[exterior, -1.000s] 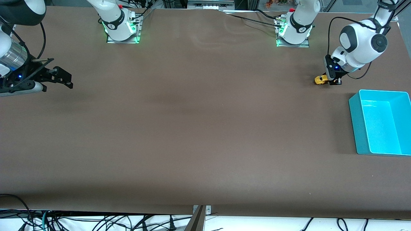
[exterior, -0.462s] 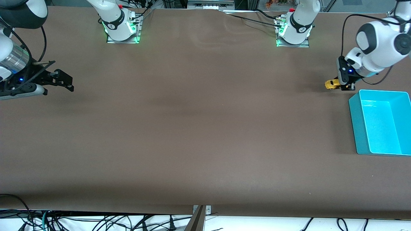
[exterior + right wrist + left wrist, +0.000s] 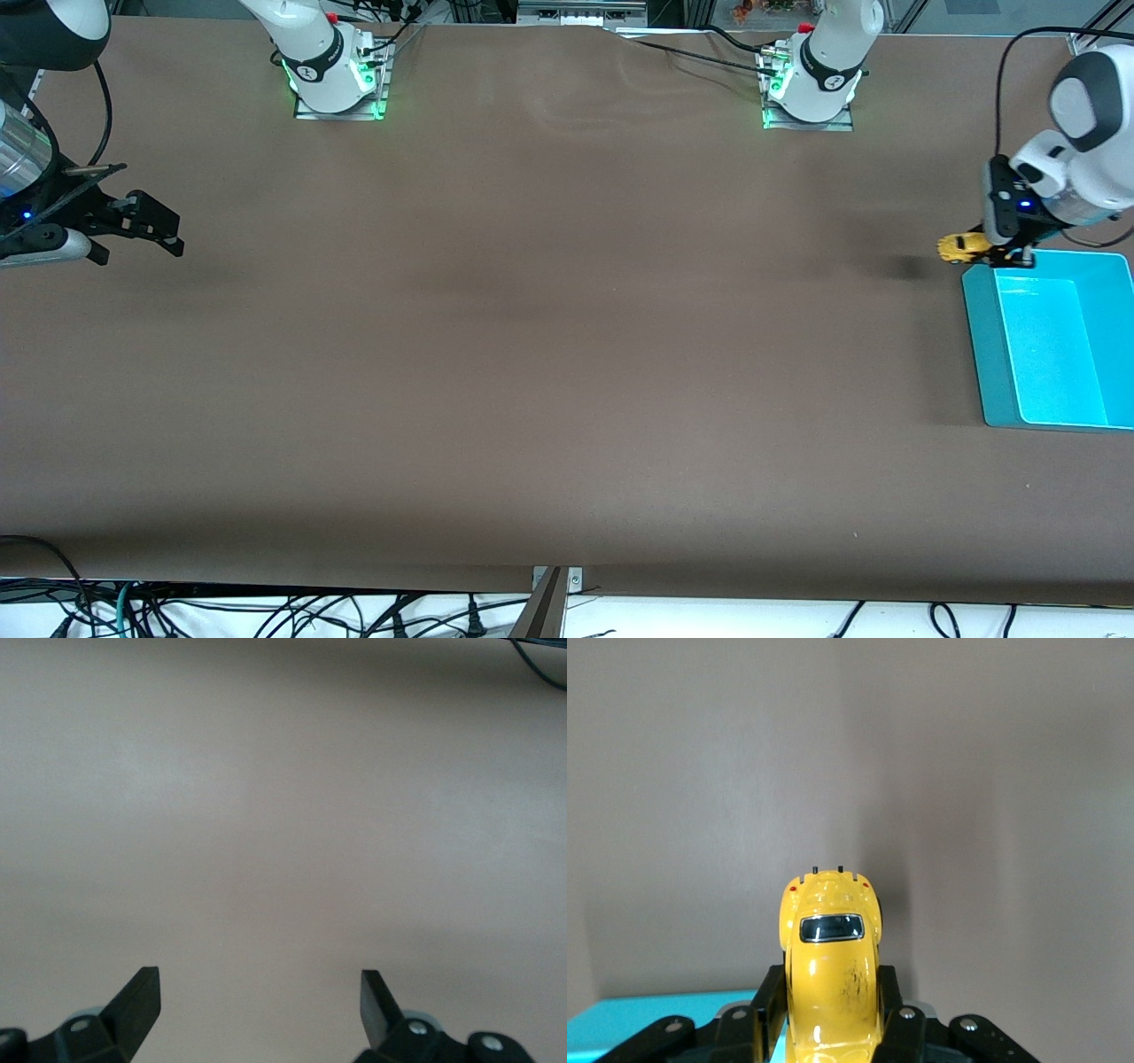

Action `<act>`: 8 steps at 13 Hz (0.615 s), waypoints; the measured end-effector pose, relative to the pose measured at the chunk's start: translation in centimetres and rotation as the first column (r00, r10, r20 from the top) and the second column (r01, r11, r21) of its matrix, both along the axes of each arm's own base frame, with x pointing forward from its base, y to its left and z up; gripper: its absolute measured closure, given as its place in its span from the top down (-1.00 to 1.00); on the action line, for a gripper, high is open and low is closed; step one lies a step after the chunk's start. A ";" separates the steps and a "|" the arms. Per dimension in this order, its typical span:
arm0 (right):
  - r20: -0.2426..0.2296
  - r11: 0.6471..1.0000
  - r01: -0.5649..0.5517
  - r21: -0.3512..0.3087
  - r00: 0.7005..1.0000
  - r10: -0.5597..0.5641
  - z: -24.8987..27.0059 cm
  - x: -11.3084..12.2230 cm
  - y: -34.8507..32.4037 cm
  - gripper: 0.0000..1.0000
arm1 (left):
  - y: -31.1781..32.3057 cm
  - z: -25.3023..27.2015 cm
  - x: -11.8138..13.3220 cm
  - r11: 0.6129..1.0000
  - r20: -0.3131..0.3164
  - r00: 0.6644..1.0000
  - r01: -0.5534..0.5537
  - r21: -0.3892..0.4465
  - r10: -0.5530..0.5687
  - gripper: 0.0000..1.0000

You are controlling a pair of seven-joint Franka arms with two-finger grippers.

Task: Wind and store yellow beetle car
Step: 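Lift the car with the left gripper and carry it to the cyan box, then lower the car into the cyan box and open the left gripper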

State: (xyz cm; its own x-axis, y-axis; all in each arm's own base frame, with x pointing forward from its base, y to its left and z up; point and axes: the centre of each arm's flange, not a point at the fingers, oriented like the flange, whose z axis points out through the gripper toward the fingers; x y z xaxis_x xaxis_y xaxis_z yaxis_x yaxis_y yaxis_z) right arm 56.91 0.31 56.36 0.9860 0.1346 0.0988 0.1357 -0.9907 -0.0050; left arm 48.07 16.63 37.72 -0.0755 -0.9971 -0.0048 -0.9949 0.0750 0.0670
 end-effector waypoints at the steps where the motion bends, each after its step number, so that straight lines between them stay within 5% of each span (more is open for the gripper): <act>1: 0.001 1.000 -0.001 0.000 1.000 0.001 0.0 0.0 0.0 1.00 | 1.7 -0.5 0.3 1.000 -0.006 1.000 0.016 -0.002 -0.016 -0.09; 8: 0.009 1.000 -0.016 -0.001 1.000 0.016 0.6 -0.3 0.9 1.00 | 8.7 -3.6 5.8 0.996 -0.028 0.996 0.089 0.026 -0.088 -0.09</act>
State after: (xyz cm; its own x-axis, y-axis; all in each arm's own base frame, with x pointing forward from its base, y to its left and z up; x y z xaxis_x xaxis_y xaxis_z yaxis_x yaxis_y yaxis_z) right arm 56.63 1.23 57.01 0.9827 0.1508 0.1072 0.1520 -0.9884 -0.0028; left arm 53.86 25.37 34.14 -0.1641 -0.9860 -0.0284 -0.9822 0.1606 0.0969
